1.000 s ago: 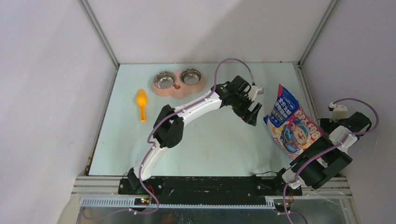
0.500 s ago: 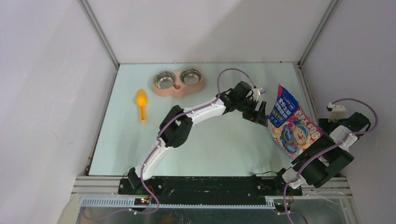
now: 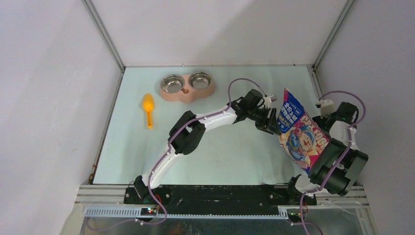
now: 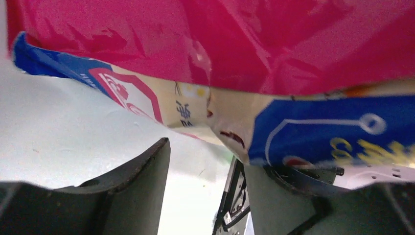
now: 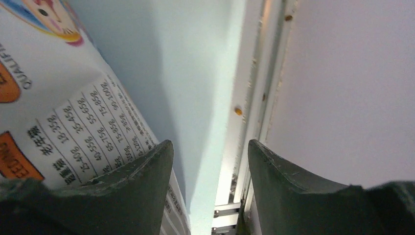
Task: Serve the pet food
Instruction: Move the pet food bag to the center of the board.
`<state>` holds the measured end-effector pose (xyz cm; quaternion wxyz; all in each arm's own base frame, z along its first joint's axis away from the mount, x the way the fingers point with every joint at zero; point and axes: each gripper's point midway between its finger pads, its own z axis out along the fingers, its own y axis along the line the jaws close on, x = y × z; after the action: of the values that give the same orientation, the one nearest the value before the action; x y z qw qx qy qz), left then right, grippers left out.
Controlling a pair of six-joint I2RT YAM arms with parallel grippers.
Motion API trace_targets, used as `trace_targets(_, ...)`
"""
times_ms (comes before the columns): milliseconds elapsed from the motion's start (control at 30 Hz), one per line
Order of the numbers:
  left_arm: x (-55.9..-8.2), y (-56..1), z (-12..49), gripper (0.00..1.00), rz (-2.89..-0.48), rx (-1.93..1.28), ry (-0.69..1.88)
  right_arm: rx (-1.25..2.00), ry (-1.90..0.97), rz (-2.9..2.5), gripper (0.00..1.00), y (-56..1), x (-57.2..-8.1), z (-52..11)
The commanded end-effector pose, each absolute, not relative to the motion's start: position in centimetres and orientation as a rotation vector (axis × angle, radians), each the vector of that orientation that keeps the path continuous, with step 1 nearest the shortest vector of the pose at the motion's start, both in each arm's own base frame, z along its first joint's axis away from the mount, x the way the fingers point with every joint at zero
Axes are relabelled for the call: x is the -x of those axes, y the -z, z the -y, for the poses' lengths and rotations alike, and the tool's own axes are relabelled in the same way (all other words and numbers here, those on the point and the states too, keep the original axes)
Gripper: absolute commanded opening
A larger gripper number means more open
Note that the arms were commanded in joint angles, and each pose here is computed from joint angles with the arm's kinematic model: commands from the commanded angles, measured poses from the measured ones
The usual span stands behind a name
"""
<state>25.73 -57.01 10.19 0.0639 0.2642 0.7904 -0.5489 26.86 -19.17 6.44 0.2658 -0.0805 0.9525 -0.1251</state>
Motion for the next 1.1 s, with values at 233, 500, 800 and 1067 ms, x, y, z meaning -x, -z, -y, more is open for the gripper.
trace_targets(233, -25.9, -13.2, 53.7, 0.62, -2.37, -0.78, 1.647, 0.398, -0.245, -2.68, 0.62, -4.5, -29.1, 5.0)
trace_targets(500, -30.5, -15.3, 42.1, 0.77, -2.3, -0.731, 1.353, 0.569, -0.449, -2.605, 0.62, -6.3, -32.6, -3.2)
trace_targets(800, -31.2, -15.3, 31.7, 0.88, -2.335, -0.797, 1.073, 0.342, -0.195, -2.478, 0.64, -12.7, -38.6, 1.0)
trace_targets(1067, -30.7, -14.2, 32.0, 0.89, -2.374, -0.844, 1.107, -0.011, 0.08, -2.386, 0.67, -19.5, -33.8, 14.7)
